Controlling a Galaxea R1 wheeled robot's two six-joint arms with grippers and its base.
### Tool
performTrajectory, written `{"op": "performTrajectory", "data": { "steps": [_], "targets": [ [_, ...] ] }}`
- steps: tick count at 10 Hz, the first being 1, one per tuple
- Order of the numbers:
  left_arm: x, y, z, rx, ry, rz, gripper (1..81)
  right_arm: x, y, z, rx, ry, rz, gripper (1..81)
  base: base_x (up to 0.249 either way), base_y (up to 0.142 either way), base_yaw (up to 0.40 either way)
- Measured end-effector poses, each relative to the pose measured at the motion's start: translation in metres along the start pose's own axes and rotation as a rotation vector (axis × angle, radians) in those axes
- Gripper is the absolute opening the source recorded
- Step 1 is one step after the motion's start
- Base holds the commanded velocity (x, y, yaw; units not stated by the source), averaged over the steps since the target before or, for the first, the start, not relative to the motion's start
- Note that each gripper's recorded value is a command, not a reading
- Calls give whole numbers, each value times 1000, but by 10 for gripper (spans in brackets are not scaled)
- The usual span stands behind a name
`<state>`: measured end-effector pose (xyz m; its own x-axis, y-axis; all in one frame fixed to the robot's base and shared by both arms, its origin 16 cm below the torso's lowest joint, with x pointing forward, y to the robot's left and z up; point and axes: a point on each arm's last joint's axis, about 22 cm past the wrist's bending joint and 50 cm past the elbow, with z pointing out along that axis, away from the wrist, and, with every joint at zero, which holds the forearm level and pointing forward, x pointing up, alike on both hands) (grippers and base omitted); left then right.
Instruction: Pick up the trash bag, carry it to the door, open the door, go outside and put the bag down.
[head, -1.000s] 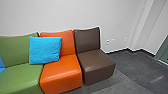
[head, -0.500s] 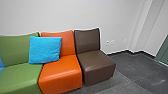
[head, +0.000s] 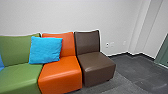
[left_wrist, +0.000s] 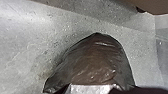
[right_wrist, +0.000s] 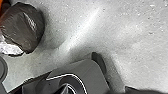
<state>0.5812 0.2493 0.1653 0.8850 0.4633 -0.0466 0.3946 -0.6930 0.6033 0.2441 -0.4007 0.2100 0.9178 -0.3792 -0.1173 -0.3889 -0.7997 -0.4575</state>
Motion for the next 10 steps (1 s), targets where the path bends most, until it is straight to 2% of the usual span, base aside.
{"op": "performTrajectory", "data": {
  "steps": [2,3,4,6,8,10],
  "targets": [
    [27,24,-13,-16,29,19,811,-1,-3,1,6,-3,1,811,0,0,0],
    [31,23,-14,-12,35,15,811,0,-4,1,7,-2,0,811,0,0,0],
    [32,16,-10,5,33,2,811,-4,-7,3,13,-11,5,811,0,0,0],
    [34,4,9,44,-1,-24,811,-15,0,7,-3,-49,37,811,0,0,0],
    [36,7,30,52,-47,-31,811,-24,7,12,-27,-97,71,811,0,0,0],
    [48,7,31,60,-61,-30,811,-23,10,16,-33,-107,80,811,0,0,0]
  ]
}}
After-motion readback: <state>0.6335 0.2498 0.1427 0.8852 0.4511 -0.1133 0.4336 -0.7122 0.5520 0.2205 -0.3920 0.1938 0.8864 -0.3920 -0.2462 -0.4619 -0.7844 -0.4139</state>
